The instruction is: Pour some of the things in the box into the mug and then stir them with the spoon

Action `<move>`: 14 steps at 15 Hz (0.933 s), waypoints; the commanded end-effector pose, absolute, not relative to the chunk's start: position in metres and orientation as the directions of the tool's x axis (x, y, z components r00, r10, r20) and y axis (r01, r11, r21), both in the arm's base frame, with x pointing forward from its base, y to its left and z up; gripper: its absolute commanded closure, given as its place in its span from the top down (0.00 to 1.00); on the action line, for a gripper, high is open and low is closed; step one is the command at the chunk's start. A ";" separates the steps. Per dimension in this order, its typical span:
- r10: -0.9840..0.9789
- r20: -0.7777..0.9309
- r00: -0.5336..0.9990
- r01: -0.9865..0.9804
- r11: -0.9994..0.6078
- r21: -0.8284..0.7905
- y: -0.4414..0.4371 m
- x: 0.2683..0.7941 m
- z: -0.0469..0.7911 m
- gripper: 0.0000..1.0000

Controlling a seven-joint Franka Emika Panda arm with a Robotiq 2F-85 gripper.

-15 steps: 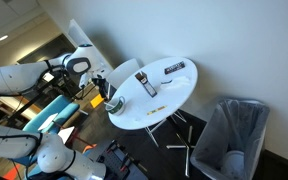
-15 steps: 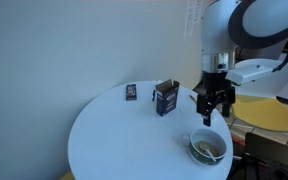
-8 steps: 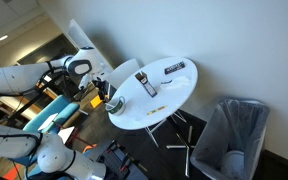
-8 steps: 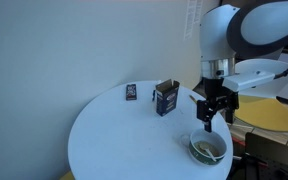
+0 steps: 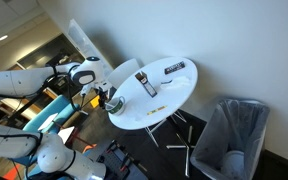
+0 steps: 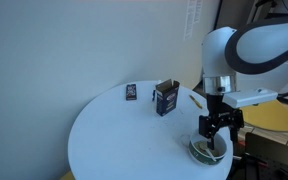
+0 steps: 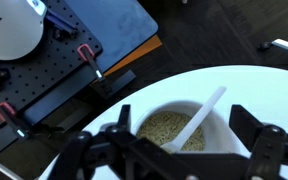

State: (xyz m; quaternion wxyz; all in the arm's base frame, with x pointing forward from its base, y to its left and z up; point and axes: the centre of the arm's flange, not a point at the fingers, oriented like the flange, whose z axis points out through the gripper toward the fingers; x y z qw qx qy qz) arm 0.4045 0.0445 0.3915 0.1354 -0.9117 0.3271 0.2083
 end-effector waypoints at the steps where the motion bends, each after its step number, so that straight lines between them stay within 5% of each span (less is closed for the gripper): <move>1: -0.570 -0.452 0.686 -0.695 -0.698 -0.174 0.057 0.396 0.373 1.00; 14: -0.600 -0.536 0.594 -0.778 -0.597 -0.194 0.056 0.406 0.371 1.00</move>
